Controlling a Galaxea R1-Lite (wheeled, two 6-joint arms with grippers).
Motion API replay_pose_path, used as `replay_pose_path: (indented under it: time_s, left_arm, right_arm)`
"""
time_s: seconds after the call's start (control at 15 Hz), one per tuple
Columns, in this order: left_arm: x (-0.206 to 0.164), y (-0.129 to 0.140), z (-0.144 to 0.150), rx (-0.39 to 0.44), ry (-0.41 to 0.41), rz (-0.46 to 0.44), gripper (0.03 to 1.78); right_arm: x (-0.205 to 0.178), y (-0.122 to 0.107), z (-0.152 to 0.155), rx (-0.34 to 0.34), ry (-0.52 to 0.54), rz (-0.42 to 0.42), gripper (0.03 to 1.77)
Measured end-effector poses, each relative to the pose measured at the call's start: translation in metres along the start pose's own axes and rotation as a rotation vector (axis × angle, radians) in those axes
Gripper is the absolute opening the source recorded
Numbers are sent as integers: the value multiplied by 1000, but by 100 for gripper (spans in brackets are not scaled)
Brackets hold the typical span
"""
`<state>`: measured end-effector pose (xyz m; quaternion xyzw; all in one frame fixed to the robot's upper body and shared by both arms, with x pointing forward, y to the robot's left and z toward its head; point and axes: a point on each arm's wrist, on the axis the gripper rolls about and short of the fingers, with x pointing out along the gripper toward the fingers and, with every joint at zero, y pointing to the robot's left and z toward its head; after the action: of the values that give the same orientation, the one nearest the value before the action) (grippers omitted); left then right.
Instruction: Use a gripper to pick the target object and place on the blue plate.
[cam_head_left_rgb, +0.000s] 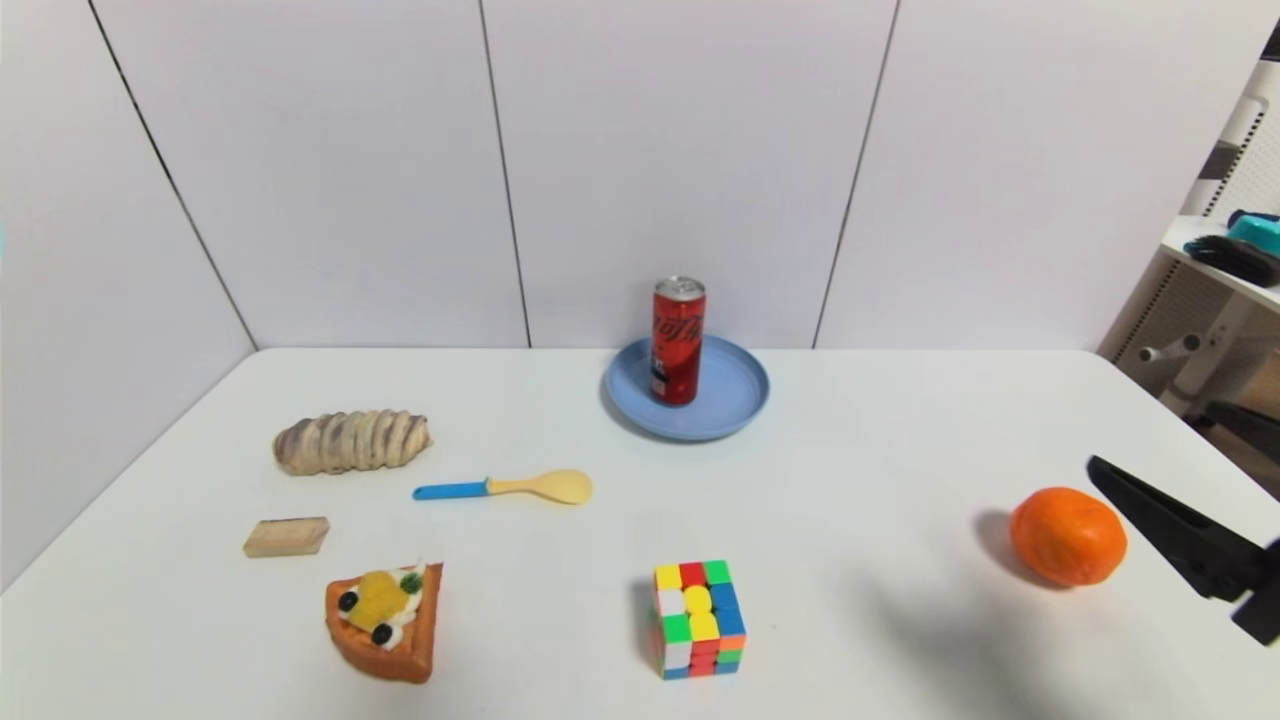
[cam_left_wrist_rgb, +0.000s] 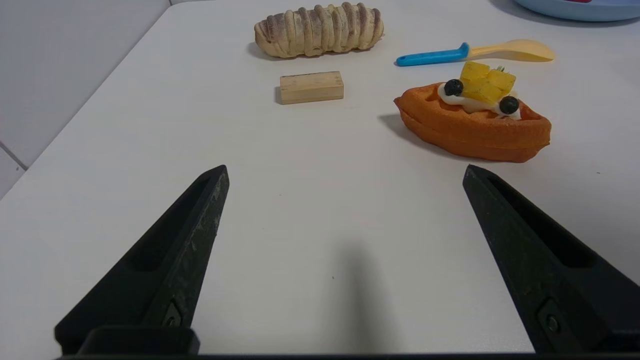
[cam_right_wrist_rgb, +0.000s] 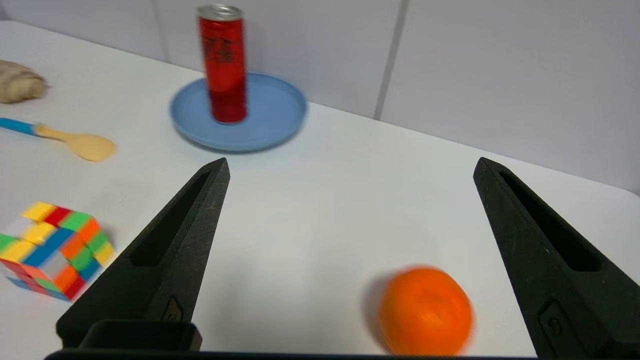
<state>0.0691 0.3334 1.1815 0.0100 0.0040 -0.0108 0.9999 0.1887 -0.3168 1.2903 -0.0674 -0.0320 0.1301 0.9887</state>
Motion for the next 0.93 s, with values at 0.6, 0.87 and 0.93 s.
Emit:
replay_pose_path:
  time_s: [0.6,0.87,0.93]
  left_arm:
    - [0,0,0,0,0,0,169]
    - [0,0,0,0,0,0,169]
    - [0,0,0,0,0,0,169]
  right_arm:
    - [-86,10,-55,4,33,-258,169]
    - [-99,16,-75,24,137,-274,169]
    - [-101,17,-76,22,129,-284,169]
